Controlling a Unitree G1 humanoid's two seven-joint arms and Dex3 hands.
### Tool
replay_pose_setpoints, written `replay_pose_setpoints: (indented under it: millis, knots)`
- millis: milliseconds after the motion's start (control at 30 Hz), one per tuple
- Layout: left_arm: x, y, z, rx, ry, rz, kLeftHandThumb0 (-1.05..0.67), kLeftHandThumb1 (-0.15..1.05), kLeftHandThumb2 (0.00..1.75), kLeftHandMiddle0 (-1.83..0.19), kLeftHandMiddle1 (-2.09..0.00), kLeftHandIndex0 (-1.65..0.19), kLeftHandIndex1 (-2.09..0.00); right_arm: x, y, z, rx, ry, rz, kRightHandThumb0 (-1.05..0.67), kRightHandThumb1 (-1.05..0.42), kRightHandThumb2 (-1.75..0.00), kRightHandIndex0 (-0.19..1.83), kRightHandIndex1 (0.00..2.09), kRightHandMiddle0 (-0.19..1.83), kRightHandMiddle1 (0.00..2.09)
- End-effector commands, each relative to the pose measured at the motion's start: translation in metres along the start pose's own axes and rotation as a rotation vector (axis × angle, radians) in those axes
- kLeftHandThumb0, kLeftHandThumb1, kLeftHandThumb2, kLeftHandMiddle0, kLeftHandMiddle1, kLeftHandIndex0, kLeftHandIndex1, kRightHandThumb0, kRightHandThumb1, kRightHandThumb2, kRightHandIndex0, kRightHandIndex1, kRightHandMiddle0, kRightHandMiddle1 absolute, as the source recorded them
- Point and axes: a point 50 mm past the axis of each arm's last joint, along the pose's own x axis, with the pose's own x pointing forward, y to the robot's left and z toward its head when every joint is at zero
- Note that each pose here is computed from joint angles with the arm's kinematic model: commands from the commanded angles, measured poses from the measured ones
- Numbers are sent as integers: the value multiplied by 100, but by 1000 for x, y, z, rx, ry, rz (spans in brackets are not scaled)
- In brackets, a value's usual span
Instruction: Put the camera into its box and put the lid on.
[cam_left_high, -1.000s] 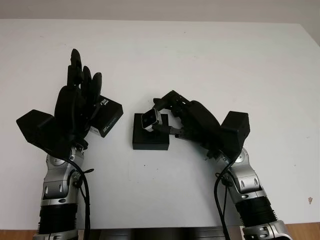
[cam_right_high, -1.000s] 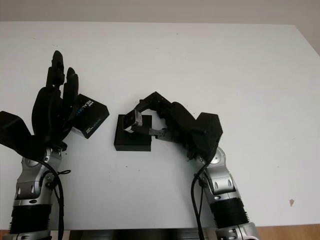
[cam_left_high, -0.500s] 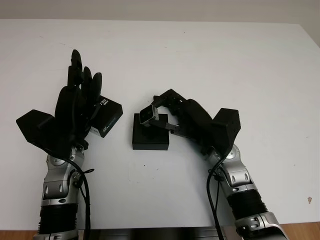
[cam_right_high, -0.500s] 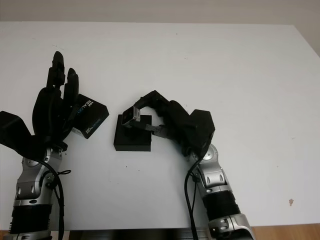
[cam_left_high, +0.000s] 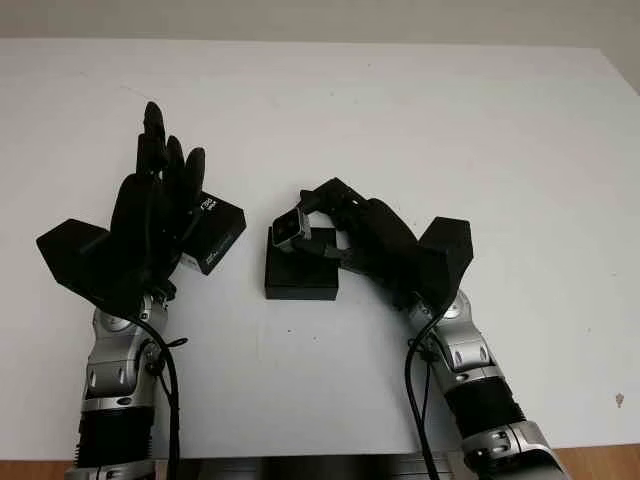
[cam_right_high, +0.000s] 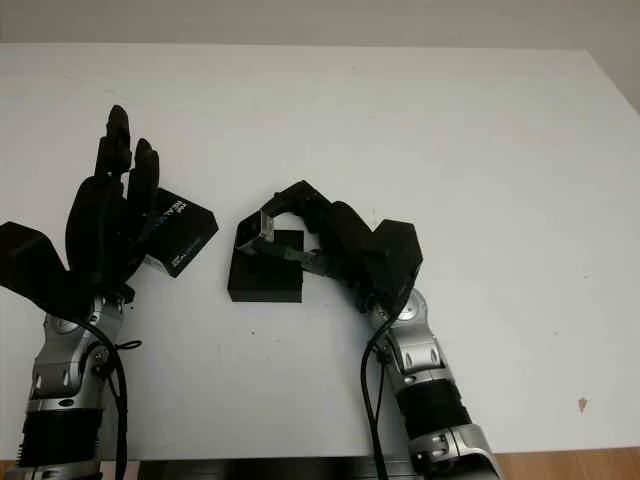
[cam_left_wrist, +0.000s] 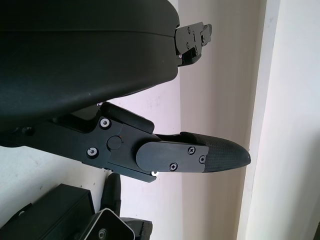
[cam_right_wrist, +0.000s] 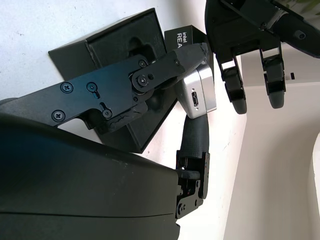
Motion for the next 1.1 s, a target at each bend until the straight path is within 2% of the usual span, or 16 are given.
replay_pose_setpoints:
  millis: [0,1067]
  knots:
    - [0,1,0,15,-4,-3,-74,105,35,19,0,19,0,-4,0,1,-19,-10,6,-47,-105,-12,-19,72,18,190]
    - [-3,1,-2,-2,-8,8,-74,105,33,19,0,19,0,-17,2,-11,-39,56,-23,-42,-105,-12,-19,72,18,195]
